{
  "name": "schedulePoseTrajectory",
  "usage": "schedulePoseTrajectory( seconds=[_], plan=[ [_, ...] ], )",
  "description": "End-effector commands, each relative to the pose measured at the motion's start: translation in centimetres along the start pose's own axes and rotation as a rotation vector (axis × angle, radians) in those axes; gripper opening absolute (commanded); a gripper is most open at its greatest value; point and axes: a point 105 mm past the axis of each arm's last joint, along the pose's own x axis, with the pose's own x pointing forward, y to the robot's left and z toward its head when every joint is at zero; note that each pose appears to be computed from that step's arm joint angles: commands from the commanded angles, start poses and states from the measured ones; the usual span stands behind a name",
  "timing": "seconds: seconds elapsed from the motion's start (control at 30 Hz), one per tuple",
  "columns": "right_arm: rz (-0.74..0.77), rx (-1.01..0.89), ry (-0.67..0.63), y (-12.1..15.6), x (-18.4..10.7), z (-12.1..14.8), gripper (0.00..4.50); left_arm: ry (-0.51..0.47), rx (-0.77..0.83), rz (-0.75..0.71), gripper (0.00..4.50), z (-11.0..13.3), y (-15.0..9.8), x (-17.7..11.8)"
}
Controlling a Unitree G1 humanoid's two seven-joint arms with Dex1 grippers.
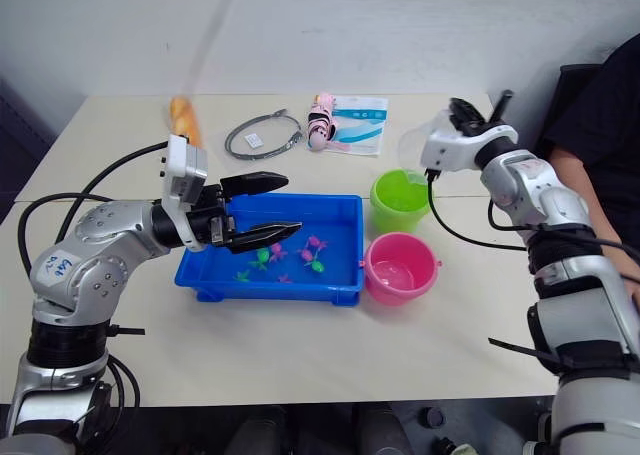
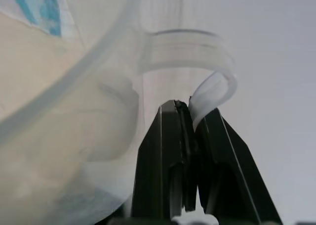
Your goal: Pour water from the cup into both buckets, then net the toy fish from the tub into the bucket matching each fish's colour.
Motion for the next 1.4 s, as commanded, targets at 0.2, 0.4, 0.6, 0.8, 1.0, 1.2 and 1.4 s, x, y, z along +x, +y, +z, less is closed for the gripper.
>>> schedulePoseTrajectory(
  seconds=[0.2,0.4,0.6,0.8,1.0,1.2,1.4],
  plan=[
    [-0.050,0.866,0.287,-1.0,-5.6,-6.4,0.04,-0.028,-0.007,-0.136,4.50,2.4,-2.5,-0.8],
    [-0.075,1.216,0.457,3.0,-11.1,-8.0,0.04,-0.057,-0.026,-0.166,4.50,3.4,-2.5,-0.5],
    [-0.140,1.313,0.599,6.5,-15.5,-9.2,0.04,-0.051,-0.018,-0.191,4.50,3.0,-2.6,0.1],
    [-0.125,1.282,0.644,8.1,-17.3,-9.6,0.04,-0.024,-0.011,-0.209,4.50,2.6,-2.4,0.2],
    [-0.134,1.283,0.656,8.7,-18.2,-9.9,1.59,-0.018,-0.018,-0.222,4.50,2.6,-2.0,0.4],
    [-0.120,1.249,0.676,8.7,-20.1,-9.7,4.43,-0.007,-0.019,-0.241,4.50,2.4,-1.7,0.5],
    [-0.080,1.229,0.679,7.6,-23.4,-8.8,4.43,0.005,-0.009,-0.268,4.50,2.1,-1.2,0.8]
  ],
)
